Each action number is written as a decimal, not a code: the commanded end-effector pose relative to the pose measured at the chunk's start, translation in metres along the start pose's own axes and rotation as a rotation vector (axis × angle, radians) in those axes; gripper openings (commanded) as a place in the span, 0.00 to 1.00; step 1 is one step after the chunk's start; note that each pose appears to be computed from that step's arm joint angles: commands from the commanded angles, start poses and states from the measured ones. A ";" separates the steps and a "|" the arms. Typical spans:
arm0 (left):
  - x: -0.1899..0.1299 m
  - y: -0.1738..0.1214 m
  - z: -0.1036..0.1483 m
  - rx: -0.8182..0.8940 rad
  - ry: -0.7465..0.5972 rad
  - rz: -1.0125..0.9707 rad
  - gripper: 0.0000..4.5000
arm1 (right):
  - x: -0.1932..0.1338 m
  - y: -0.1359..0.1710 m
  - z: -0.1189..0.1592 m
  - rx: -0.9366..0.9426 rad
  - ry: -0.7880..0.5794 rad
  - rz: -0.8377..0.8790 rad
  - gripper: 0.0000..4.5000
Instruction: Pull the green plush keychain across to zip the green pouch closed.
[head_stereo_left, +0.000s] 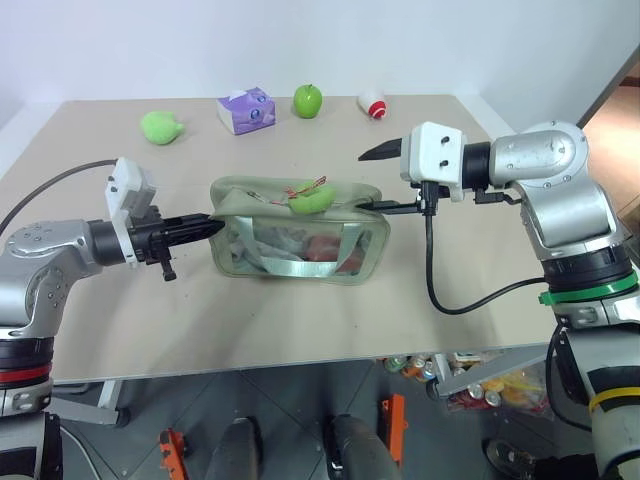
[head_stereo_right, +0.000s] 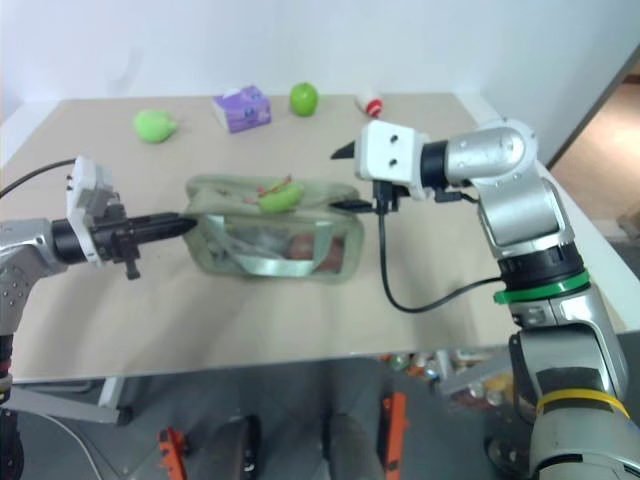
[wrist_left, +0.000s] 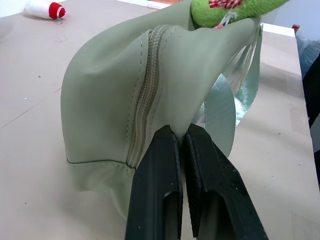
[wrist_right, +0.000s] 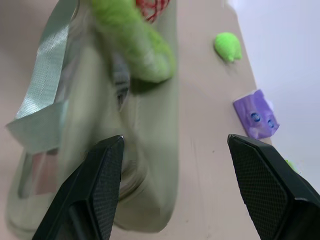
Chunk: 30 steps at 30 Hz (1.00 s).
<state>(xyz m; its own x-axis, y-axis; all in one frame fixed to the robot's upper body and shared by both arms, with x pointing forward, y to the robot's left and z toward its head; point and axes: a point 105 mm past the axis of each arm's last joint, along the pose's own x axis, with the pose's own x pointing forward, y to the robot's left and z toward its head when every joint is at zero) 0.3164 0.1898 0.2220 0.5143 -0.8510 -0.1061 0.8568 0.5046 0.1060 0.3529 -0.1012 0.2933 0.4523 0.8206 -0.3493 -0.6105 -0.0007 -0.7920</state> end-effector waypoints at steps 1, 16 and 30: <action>-0.001 -0.005 0.009 0.024 -0.032 -0.014 0.00 | -0.019 -0.026 0.015 -0.005 -0.047 -0.078 0.76; -0.002 -0.003 0.010 0.021 -0.044 -0.006 0.00 | 0.001 -0.003 0.022 -0.049 -0.080 0.035 0.76; 0.001 -0.003 0.011 0.020 -0.049 -0.011 0.00 | 0.032 0.008 0.042 -0.086 -0.169 0.090 0.76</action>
<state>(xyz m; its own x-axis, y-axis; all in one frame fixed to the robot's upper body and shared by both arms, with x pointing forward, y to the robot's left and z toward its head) 0.3163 0.1896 0.2214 0.5150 -0.8521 -0.0929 0.8566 0.5076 0.0926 0.3383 -0.0565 0.2840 0.2780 0.8931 -0.3537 -0.6298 -0.1085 -0.7691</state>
